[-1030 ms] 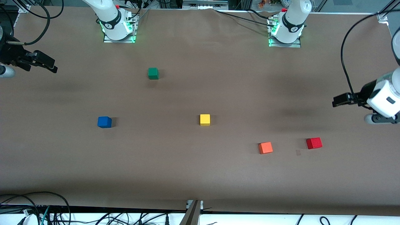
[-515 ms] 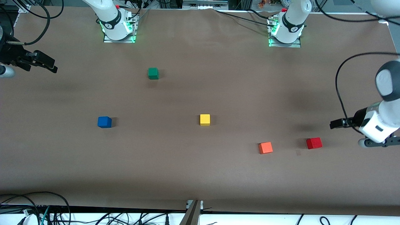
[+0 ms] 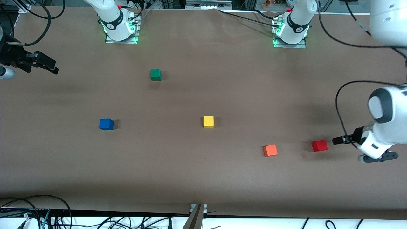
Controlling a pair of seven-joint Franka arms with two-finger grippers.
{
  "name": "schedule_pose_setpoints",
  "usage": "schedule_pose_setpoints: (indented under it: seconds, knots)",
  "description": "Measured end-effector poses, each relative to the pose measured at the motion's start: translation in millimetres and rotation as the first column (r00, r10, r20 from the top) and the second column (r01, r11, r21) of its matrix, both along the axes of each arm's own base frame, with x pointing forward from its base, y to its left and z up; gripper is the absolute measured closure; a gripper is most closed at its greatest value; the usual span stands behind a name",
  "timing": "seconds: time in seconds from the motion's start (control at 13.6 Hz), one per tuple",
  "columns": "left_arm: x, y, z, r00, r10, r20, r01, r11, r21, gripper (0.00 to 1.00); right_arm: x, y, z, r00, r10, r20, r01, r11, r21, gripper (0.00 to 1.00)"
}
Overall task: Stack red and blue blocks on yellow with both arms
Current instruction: 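Reach the left gripper down to the red cube and grasp it, then carry the red cube over the yellow cube while the right gripper reaches the blue cube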
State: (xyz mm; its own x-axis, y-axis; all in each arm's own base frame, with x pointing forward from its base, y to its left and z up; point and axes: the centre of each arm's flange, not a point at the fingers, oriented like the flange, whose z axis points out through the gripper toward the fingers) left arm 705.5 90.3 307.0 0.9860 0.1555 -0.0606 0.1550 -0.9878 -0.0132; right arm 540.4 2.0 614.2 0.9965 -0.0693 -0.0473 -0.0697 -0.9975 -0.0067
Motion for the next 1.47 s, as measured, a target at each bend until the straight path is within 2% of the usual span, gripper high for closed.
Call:
schedule_pose_setpoints:
  seconds: [0.29, 0.52, 0.96, 1.1, 1.25, 1.47]
  knots:
    - [5, -19, -53, 1.000, -0.028, -0.006, 0.028, 1.000, -0.006, 0.00, 0, 0, 0, 1.000, 0.000, 0.000, 0.000, 1.000, 0.000, 0.00]
    - [-5, -32, -92, 0.999, -0.041, 0.008, 0.041, 0.999, -0.013, 0.00, 0, 0, 0, 1.000, 0.000, 0.000, 0.000, 1.000, 0.000, 0.00]
    - [-12, -21, -108, 0.998, -0.024, 0.054, 0.025, 1.000, -0.005, 0.00, 0, 0, 0, 1.000, 0.000, 0.000, 0.000, 1.000, 0.000, 0.00]
    - [-12, -18, -109, 0.998, -0.020, 0.055, 0.020, 1.000, -0.005, 0.16, 0, 0, 0, 1.000, 0.000, 0.000, 0.000, 1.000, 0.000, 0.00]
    - [-12, -17, -109, 0.998, -0.018, 0.055, 0.018, 1.000, -0.005, 0.41, 0, 0, 0, 1.000, 0.000, 0.000, 0.000, 1.000, 0.000, 0.00]
    - [-10, -17, -105, 0.997, -0.019, 0.070, 0.019, 1.000, -0.004, 0.44, 0, 0, 0, 1.000, 0.000, 0.000, 0.000, 1.000, 0.000, 0.00]
